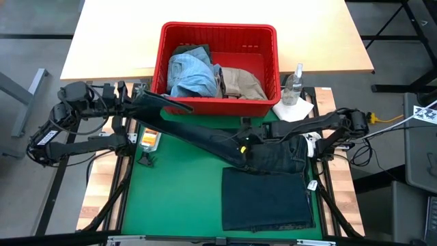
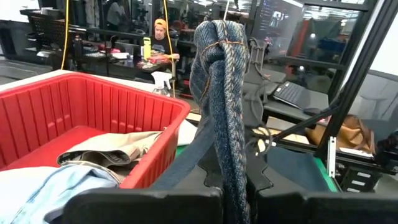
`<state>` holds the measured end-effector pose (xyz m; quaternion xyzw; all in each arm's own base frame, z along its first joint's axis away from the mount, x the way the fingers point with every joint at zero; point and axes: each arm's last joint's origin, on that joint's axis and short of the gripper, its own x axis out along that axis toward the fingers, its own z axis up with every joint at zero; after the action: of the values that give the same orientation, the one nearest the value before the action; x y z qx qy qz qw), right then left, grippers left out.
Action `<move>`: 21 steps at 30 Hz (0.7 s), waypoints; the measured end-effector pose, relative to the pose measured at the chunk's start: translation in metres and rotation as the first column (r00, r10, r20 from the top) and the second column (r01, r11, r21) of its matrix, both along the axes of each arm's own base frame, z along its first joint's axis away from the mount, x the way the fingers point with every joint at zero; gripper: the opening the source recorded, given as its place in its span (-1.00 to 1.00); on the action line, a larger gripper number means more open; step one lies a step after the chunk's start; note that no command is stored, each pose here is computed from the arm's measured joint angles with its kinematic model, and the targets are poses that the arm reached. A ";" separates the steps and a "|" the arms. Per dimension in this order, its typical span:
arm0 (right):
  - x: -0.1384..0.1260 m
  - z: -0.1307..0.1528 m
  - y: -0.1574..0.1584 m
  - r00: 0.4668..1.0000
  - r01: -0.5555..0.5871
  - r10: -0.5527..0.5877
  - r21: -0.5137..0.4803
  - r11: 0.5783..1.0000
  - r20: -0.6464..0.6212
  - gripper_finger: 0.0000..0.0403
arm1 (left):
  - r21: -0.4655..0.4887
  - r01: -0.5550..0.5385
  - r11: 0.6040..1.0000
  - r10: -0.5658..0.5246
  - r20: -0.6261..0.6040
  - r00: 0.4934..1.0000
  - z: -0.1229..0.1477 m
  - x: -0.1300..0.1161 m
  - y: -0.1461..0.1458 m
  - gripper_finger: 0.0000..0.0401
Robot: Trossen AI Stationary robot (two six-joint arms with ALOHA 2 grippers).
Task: Fold laundry
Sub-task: Fold the dark blue jeans
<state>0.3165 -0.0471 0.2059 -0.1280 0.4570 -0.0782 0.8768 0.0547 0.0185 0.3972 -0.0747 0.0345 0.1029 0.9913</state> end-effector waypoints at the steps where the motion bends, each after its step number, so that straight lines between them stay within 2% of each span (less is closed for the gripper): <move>1: 0.000 0.005 0.000 1.000 -0.006 0.006 -0.007 1.000 0.011 -0.33 | 0.000 0.000 1.000 0.000 0.000 1.000 0.000 0.000 0.000 -1.00; 3: -0.002 0.014 -0.001 1.000 -0.001 0.001 -0.048 0.999 0.009 -0.33 | -0.001 0.000 1.000 0.000 -0.002 1.000 0.000 0.000 0.000 -1.00; 9: -0.020 0.022 -0.005 0.983 0.116 -0.143 -0.220 0.969 -0.113 -0.33 | 0.000 -0.001 1.000 0.001 -0.001 1.000 0.000 0.000 0.000 -1.00; 15: -0.044 0.007 -0.004 0.915 0.133 -0.225 -0.276 0.952 -0.336 -0.33 | 0.000 -0.001 1.000 0.001 -0.002 1.000 0.000 0.000 0.000 -1.00; 18: -0.052 -0.007 -0.003 0.898 0.143 -0.247 -0.289 0.947 -0.365 -0.33 | 0.000 -0.002 1.000 0.002 -0.002 1.000 0.000 0.000 0.000 -1.00; 21: -0.054 -0.022 -0.002 0.910 0.146 -0.234 -0.265 0.953 -0.341 -0.33 | 0.000 -0.002 1.000 0.002 -0.002 1.000 0.000 0.000 0.000 -1.00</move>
<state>0.2624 -0.0494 0.1835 -0.1974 0.6112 -0.1915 0.7421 0.0547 0.0185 0.3970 -0.0745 0.0352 0.1041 0.9912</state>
